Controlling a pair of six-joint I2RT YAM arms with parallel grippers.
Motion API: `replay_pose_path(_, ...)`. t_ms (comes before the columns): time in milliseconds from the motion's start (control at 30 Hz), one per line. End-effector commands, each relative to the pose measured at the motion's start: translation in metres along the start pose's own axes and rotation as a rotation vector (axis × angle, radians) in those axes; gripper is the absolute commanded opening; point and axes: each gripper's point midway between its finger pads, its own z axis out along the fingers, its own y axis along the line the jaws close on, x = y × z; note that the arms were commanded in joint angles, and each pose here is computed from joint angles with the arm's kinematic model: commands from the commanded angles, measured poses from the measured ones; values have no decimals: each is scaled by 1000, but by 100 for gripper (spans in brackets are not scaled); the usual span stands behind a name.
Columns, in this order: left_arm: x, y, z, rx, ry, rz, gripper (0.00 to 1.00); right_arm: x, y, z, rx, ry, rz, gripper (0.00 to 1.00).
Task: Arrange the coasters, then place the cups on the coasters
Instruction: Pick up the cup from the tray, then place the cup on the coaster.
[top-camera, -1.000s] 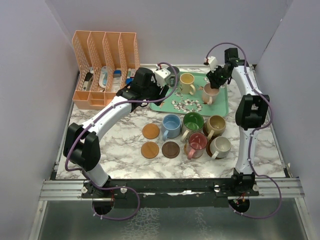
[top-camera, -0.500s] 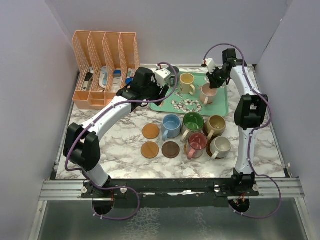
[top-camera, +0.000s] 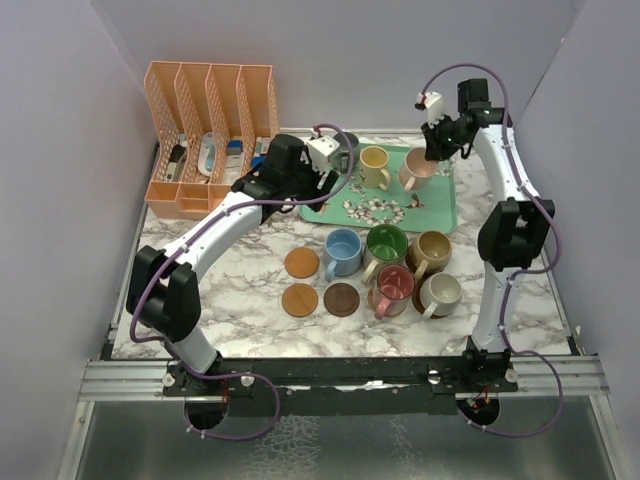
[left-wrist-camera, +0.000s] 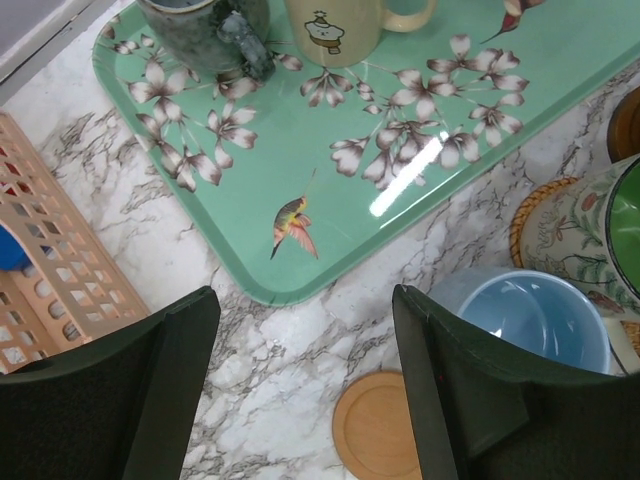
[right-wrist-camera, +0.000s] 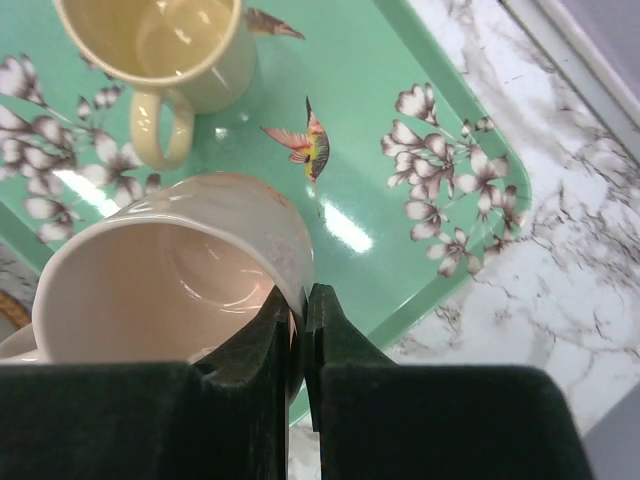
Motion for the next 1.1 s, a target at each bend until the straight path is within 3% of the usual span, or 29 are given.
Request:
replay_pose_path(0,-8,26,-10,-93,-35,-8,76,-53,19,-69,29,-165,102,1)
replay_pose_path(400,-8,100,-28,-325,-48,-13,98,-79,111,-137,-101,-290,164,1)
replay_pose_path(1067,-4,134,-34,-478,-23,-13,99,-47,287,-131,-345,-203,122,1)
